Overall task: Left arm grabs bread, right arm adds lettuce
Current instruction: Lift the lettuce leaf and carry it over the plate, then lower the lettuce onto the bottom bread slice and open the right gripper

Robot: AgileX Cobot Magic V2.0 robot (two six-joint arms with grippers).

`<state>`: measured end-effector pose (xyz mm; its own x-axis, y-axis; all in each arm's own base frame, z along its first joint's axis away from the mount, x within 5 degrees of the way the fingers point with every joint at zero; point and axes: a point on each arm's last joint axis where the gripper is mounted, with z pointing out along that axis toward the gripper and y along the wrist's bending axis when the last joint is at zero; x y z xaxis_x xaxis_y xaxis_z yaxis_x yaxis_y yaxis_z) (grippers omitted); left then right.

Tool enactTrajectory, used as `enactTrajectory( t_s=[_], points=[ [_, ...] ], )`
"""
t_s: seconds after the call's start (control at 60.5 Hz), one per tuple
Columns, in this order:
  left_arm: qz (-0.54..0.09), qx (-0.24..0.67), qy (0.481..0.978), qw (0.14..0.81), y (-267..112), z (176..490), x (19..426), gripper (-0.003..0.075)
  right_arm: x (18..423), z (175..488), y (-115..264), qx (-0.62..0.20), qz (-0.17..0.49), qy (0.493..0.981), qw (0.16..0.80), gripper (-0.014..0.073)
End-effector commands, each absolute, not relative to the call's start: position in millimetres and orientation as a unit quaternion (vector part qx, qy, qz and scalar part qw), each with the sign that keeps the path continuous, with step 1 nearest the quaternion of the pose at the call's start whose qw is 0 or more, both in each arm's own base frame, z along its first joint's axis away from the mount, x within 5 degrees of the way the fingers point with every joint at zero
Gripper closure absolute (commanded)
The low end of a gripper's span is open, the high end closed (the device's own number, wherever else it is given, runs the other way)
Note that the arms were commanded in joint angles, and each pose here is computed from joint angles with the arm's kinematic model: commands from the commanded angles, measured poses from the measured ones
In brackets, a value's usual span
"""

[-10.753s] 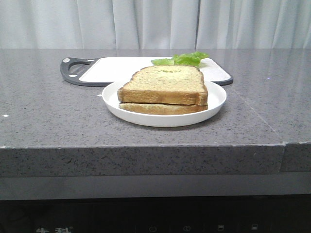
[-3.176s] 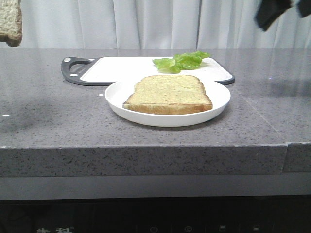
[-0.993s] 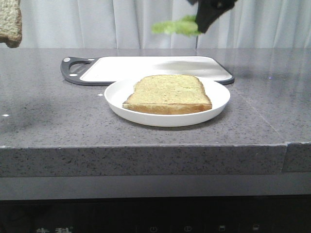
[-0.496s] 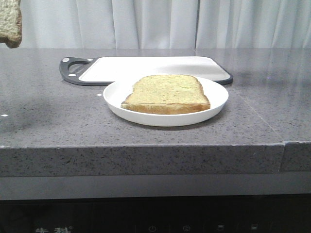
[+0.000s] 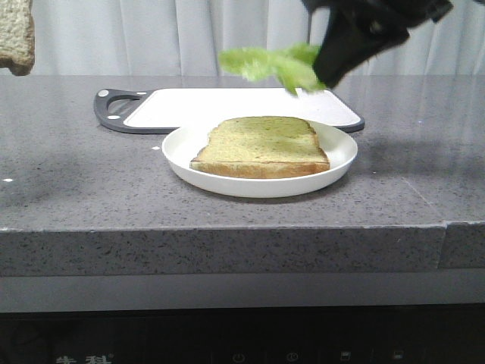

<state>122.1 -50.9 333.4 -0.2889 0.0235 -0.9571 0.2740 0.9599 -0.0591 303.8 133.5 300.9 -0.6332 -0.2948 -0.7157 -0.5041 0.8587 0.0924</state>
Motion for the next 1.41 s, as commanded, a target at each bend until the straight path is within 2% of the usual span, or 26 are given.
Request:
enactTrajectory(
  t_s=[0.0,0.397,0.662,0.761,0.943,1.042,1.125,1.39],
  points=[
    [-0.128,0.103,0.766,0.621,-54,350,121,0.0741,303,324,132,-0.208,0.152,0.870,0.420,0.0656],
    [-0.128,0.103,0.766,0.621,-54,350,121,0.0741,301,310,136,-0.215,0.165,0.890,0.367,0.0655],
    [-0.128,0.103,0.766,0.621,-54,350,121,0.0741,311,287,143,-0.204,0.182,0.904,0.328,0.0645],
    [-0.127,0.104,0.766,0.622,-54,350,121,0.0741,311,284,143,-0.205,0.183,0.906,0.322,0.0573],
    [-0.127,0.104,0.766,0.622,-54,350,121,0.0741,311,284,144,-0.203,0.185,0.906,0.321,0.0221],
    [-0.127,0.104,0.766,0.622,-54,350,121,0.0741,312,287,144,-0.205,0.186,0.905,0.322,0.0103],
    [-0.127,0.104,0.766,0.622,-54,350,121,0.0741,311,291,144,-0.206,0.188,0.904,0.325,0.0074],
    [-0.127,0.104,0.766,0.622,-54,350,121,0.0741,301,321,140,-0.212,0.195,0.888,0.358,0.0074]
  ],
)
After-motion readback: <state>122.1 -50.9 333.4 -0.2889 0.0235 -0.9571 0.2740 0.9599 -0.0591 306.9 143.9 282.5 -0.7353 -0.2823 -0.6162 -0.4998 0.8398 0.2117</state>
